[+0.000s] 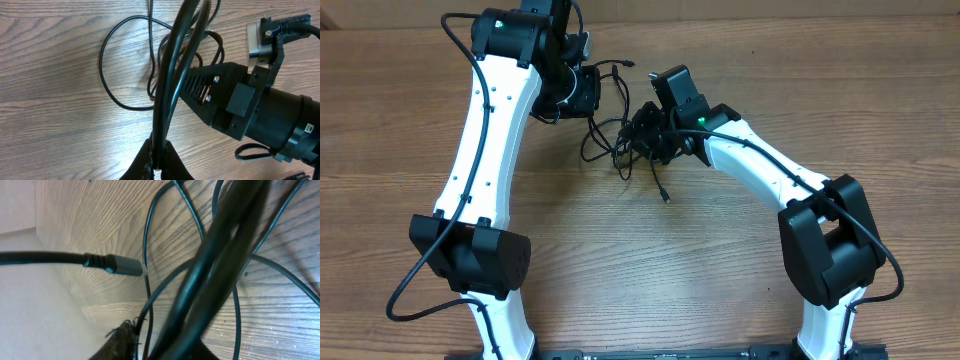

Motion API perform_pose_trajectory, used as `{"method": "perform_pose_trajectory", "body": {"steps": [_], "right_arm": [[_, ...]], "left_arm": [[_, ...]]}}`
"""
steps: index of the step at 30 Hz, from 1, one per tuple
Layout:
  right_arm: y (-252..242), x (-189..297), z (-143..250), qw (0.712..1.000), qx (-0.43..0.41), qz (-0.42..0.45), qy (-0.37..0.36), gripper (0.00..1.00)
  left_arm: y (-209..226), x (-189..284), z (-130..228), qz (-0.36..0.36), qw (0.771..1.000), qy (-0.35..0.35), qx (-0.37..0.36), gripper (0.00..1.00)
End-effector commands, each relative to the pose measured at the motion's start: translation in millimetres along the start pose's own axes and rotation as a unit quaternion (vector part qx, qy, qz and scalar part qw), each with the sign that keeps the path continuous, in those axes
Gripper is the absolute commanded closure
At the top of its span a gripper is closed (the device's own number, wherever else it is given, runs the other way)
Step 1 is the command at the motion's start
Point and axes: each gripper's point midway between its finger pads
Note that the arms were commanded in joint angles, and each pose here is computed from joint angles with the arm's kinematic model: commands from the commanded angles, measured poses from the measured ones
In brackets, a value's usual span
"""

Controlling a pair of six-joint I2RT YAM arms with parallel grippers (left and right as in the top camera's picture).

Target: Untangle cables

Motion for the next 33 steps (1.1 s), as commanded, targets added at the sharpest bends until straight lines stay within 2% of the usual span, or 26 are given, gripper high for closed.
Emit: {"method": "perform_pose_trajectory", "body": {"steps": [1,3,7,15,18,25,30,33], "right_arm": [[-4,2,-9,0.999,0.001,0.014,-0.029,0.79],[-5,3,-12,0.999,0.000,0.017,-0.037,0.83],[-6,4,-15,0.999,0.000,0.018,-0.039,0.96],[-16,23,-29,0.999,0.044,0.016,-0.026,0.96],[-15,46,-39,0.998,0.046,0.014,-0.040,0.96],[30,134,-54,0.981,0.124,-0.024,-0.146,0.96],[51,185,-47,0.968,0.149,-0.046,-0.195,0.96],[63,209,-40,0.962,0.158,-0.067,-0.211,0.96]], "left_arm": [[-10,13,-1,0.014,1.000,-0.017,-0.006,0.95],[-9,13,0,0.013,1.000,-0.016,-0.006,0.95],[-9,13,1,0.013,1.000,-0.014,-0.005,0.95],[-8,13,3,0.011,1.000,-0.009,-0.004,0.95],[-8,13,3,0.011,1.000,-0.010,-0.004,0.96],[-9,13,2,0.012,1.000,-0.011,-0.004,0.86],[-13,13,4,0.021,1.000,-0.006,-0.005,0.78],[-21,13,7,0.038,0.999,0.000,-0.009,0.76]]}}
Point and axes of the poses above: each gripper's point midway between its finger pads, its own x axis back along the fingers, its own y axis along the line the jaws close on, z = x × y, and after that the axes turned 7 degrees about x, right-handed
